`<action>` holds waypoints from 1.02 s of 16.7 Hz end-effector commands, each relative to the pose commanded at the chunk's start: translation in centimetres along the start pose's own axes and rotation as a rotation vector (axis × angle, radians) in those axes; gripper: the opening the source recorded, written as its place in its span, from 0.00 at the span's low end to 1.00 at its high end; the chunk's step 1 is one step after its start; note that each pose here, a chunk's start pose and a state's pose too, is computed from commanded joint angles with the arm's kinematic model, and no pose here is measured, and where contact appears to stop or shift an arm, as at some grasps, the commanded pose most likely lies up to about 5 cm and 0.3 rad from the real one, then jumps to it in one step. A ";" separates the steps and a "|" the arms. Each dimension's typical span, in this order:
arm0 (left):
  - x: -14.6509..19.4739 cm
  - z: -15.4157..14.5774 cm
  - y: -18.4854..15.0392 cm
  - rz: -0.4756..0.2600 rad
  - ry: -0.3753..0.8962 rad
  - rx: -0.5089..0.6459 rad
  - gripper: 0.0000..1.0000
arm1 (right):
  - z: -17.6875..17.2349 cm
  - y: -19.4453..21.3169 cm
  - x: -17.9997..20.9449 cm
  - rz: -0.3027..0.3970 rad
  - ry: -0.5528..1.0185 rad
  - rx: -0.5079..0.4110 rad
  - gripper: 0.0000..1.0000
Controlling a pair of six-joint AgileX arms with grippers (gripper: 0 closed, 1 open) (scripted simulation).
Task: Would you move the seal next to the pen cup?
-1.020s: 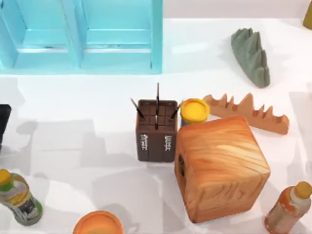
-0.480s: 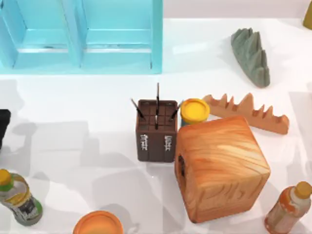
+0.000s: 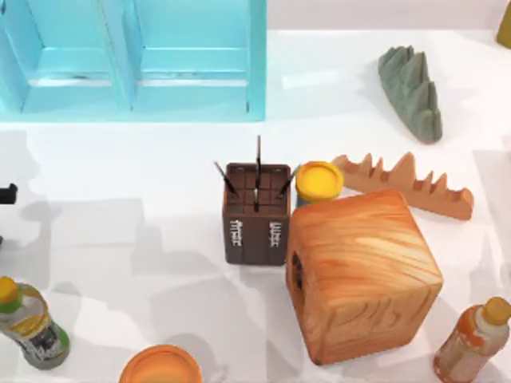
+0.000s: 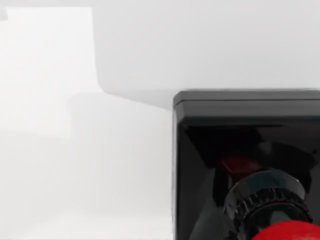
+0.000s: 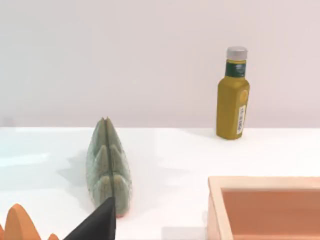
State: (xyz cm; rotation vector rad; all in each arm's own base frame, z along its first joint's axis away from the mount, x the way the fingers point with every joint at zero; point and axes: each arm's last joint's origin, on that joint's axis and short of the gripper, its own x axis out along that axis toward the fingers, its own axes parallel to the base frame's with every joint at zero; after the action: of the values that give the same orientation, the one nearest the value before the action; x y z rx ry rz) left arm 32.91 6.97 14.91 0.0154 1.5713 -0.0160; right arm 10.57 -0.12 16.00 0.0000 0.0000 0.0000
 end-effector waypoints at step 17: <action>-4.3 1.8 -4.6 0.001 -0.003 0.006 0.00 | 0.0 0.0 0.0 0.000 0.000 0.000 1.00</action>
State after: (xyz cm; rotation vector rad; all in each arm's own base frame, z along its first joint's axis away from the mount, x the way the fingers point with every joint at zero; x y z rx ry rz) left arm 34.61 2.39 19.24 0.0208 1.5679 -0.0202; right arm 10.57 -0.12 16.00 0.0000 0.0000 0.0000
